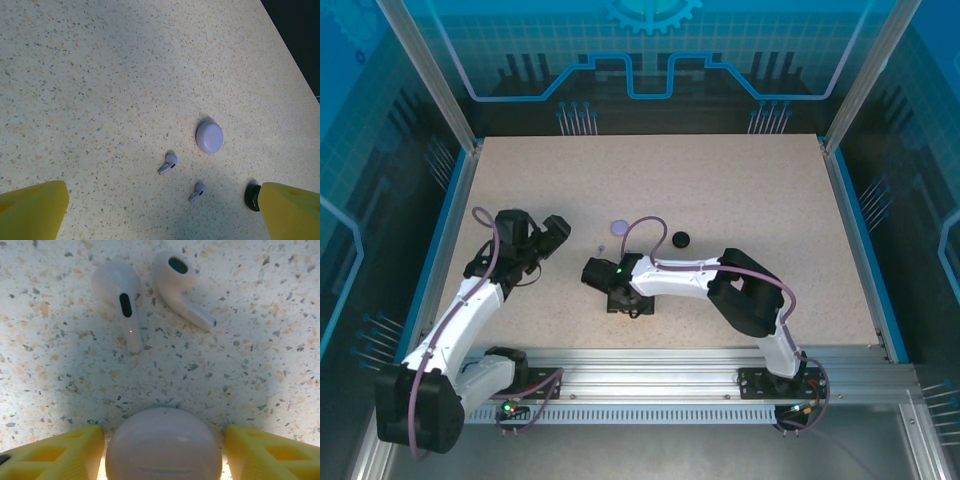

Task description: Insert wireless bluetooth earbuds into charging case

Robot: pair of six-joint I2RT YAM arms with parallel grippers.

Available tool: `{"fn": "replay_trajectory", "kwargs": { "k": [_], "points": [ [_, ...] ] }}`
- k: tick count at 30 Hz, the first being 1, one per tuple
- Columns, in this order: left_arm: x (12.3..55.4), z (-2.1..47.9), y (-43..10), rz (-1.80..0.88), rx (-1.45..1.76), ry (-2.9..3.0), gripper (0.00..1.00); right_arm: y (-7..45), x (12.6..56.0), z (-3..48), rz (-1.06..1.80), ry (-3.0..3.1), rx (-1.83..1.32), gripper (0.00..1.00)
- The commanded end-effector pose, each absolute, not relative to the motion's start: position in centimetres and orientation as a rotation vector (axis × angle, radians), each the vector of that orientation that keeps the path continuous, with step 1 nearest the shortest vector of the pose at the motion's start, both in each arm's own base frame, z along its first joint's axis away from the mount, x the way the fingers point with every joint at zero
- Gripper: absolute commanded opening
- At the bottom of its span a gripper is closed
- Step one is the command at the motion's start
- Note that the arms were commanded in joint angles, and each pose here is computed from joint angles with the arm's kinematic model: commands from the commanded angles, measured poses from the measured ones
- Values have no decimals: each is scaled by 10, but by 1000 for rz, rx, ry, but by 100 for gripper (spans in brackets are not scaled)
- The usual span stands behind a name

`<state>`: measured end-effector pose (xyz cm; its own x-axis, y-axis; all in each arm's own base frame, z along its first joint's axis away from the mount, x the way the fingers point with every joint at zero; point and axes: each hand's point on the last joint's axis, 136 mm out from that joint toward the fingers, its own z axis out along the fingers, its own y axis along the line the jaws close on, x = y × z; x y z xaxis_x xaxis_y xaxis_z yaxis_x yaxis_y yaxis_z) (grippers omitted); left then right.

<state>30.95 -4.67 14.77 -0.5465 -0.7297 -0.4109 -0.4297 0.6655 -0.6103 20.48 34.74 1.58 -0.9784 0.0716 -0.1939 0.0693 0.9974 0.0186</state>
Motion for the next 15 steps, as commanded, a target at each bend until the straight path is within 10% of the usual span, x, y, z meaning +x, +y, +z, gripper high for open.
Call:
{"fn": "replay_trajectory", "kwargs": {
  "k": [1,15],
  "points": [
    [309,150,-48,-621,-878,2208,99,344,203,7,-28,2949,133,63],
    [307,152,-55,-680,-896,2213,99,351,198,22,33,2909,131,43]
  ]
}}
